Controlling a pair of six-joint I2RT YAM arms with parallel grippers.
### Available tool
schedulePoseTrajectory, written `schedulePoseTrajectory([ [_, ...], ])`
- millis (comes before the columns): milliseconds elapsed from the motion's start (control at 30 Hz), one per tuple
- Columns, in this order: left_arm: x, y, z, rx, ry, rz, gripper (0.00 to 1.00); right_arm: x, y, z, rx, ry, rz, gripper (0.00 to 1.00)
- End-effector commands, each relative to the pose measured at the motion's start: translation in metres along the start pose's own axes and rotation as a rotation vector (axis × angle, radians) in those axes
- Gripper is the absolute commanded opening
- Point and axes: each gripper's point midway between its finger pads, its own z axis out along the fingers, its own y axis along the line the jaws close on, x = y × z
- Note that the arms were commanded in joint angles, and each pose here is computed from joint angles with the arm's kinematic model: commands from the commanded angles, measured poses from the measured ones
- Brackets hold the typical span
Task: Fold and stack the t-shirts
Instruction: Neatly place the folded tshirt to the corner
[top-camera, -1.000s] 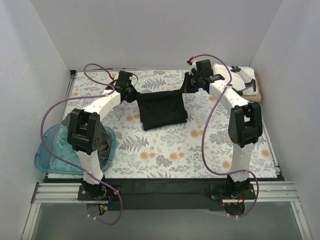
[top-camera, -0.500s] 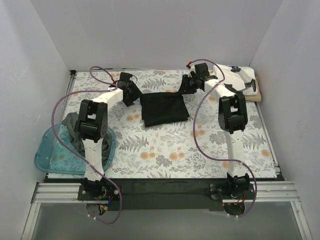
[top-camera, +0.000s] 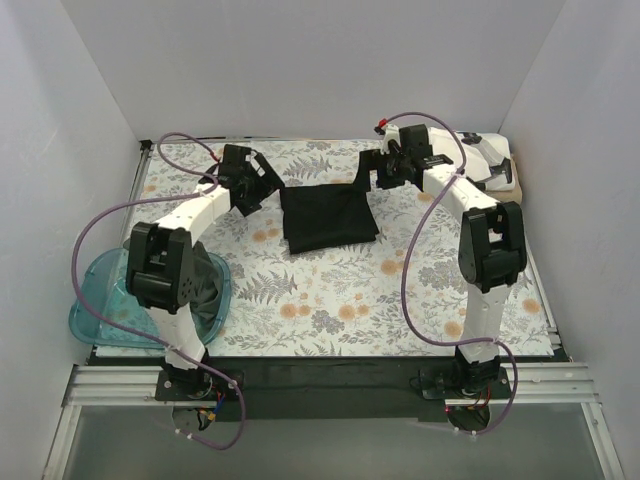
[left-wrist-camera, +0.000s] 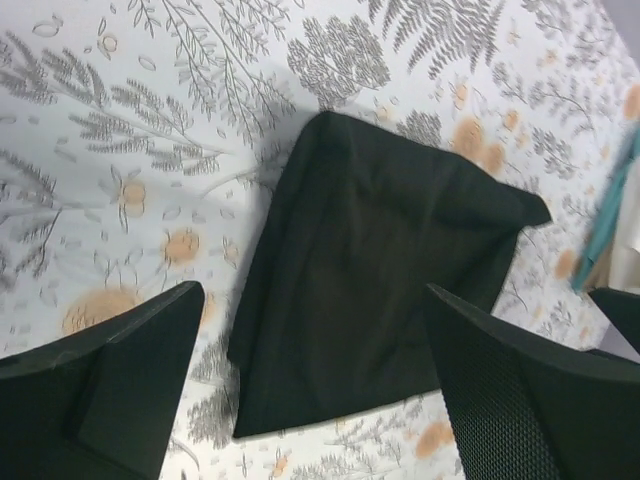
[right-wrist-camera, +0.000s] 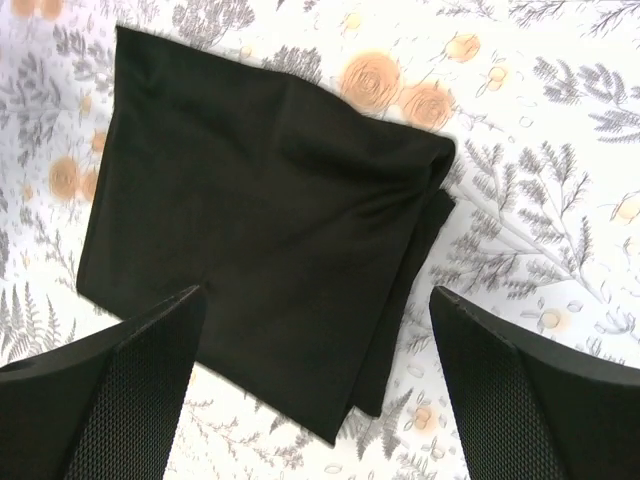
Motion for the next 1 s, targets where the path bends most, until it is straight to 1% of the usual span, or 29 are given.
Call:
schedulePoseTrajectory([
  [0, 0.007, -0.020, -0.056, 0.101, -0.035, 0.003, 0.90, 0.015, 0.006, -0.007, 0.020, -0.007, -0.077, 0.98],
  [33, 0.011, -0.018, -0.062, 0.106, -0.034, -0.001, 0.90, 0.019, 0.009, -0.008, 0.022, -0.003, -0.082, 0.97],
  [67, 0.023, -0.012, -0.073, 0.107, -0.027, 0.002, 0.90, 0.025, 0.004, -0.007, 0.051, 0.006, -0.077, 0.97],
  [133, 0.037, -0.003, -0.080, 0.099, -0.019, -0.011, 0.91, 0.031, -0.001, -0.004, 0.079, 0.018, -0.069, 0.95],
  [200, 0.063, 0.014, -0.084, 0.075, 0.023, -0.026, 0.91, 0.036, -0.011, -0.001, 0.119, 0.031, -0.055, 0.93],
  [267, 0.079, 0.013, -0.096, 0.101, 0.041, -0.045, 0.91, 0.038, -0.014, 0.003, 0.129, 0.036, -0.053, 0.91],
  [300, 0.095, 0.024, -0.095, 0.085, 0.071, -0.037, 0.91, 0.039, -0.015, 0.007, 0.129, 0.042, -0.056, 0.90],
  [400, 0.110, 0.026, -0.111, 0.100, 0.076, -0.031, 0.92, 0.042, -0.014, 0.015, 0.116, 0.055, -0.063, 0.87],
  [467, 0.121, 0.036, -0.116, 0.094, 0.085, -0.034, 0.92, 0.047, -0.014, 0.022, 0.110, 0.070, -0.062, 0.84],
  [500, 0.120, 0.032, -0.127, 0.126, 0.070, -0.035, 0.92, 0.048, -0.015, 0.024, 0.112, 0.073, -0.065, 0.82],
  [533, 0.123, 0.038, -0.129, 0.121, 0.068, -0.029, 0.93, 0.054, -0.015, 0.030, 0.108, 0.088, -0.065, 0.80],
  [633, 0.117, 0.040, -0.148, 0.129, 0.018, -0.023, 0.93, 0.063, -0.014, 0.040, 0.098, 0.112, -0.070, 0.78],
  [667, 0.110, 0.045, -0.150, 0.108, -0.023, -0.027, 0.93, 0.065, -0.016, 0.043, 0.108, 0.118, -0.072, 0.77],
  [700, 0.109, 0.048, -0.155, 0.097, -0.034, -0.032, 0.93, 0.066, -0.017, 0.045, 0.116, 0.122, -0.073, 0.77],
  [733, 0.101, 0.048, -0.163, 0.106, -0.076, -0.045, 0.93, 0.073, -0.016, 0.051, 0.119, 0.137, -0.074, 0.74],
  [800, 0.098, 0.051, -0.171, 0.106, -0.102, -0.060, 0.93, 0.081, -0.018, 0.057, 0.123, 0.157, -0.070, 0.72],
  [833, 0.094, 0.050, -0.178, 0.119, -0.122, -0.068, 0.93, 0.086, -0.016, 0.060, 0.124, 0.168, -0.072, 0.68],
  [900, 0.092, 0.053, -0.184, 0.112, -0.140, -0.071, 0.93, 0.093, -0.014, 0.063, 0.135, 0.183, -0.078, 0.63],
  [933, 0.089, 0.054, -0.188, 0.113, -0.154, -0.073, 0.93, 0.099, -0.012, 0.067, 0.137, 0.198, -0.085, 0.56],
  [967, 0.088, 0.055, -0.191, 0.108, -0.166, -0.073, 0.94, 0.101, -0.012, 0.068, 0.148, 0.202, -0.095, 0.52],
])
